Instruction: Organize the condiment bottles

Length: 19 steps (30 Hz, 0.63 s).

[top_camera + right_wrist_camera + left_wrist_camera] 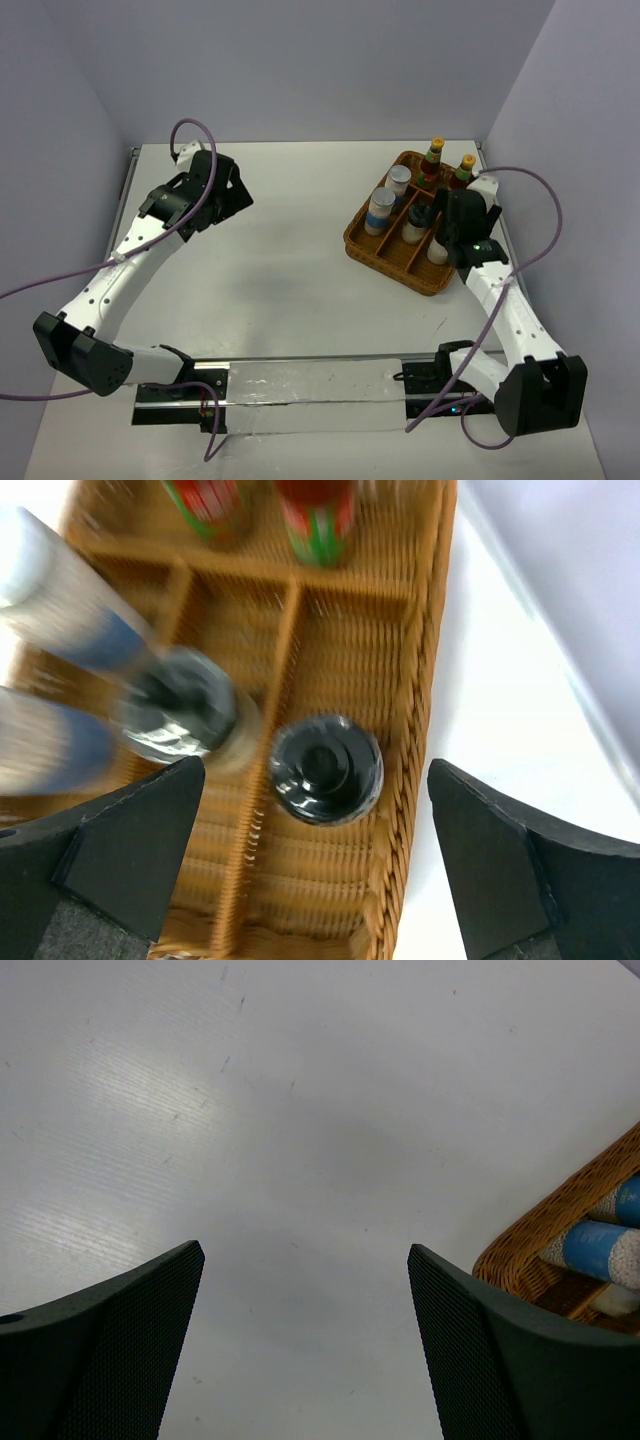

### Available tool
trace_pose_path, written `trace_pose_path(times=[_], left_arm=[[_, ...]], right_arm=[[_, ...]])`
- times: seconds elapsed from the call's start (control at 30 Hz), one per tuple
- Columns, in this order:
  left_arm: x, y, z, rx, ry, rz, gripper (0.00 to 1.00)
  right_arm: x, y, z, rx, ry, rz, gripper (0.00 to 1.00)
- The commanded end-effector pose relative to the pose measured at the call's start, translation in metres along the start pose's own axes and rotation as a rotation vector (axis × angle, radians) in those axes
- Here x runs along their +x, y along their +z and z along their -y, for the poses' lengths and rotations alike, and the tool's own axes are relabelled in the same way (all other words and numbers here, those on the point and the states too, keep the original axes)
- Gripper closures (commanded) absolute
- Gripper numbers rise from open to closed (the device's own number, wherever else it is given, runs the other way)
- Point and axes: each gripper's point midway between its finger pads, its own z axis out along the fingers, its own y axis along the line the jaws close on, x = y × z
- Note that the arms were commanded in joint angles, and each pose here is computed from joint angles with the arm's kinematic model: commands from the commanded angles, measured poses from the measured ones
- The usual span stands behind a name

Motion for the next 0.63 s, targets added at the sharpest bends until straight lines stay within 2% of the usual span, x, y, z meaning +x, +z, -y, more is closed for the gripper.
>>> trace_pose_path(times=[0.0, 0.03, 0.1, 0.27, 0.6], left_arm=[[-0.030, -0.017, 0.022, 0.084, 0.000, 0.054, 0.09], [-0.035, -0.020, 0.023, 0.090, 0.003, 0.068, 0.09], [-0.043, -0.024, 0.024, 0.093, 0.006, 0.089, 0.09], [-0.060, -0.035, 0.026, 0.076, 0.037, 0.112, 0.09], [-0.065, -0.042, 0.036, 0.130, 0.021, 0.120, 0.09]], right_arm=[[-0.081, -0.046, -0.001, -0.045, 0.077, 0.144, 0.00], [-0.097, -0.055, -0.005, -0.072, 0.089, 0.168, 0.00], [-0.105, -0.065, -0.010, -0.108, 0.087, 0.163, 0.00], [-0.139, -0.099, -0.025, -0.237, 0.118, 0.242, 0.00], [-0.153, -0.111, -0.019, -0.230, 0.144, 0.301, 0.00]])
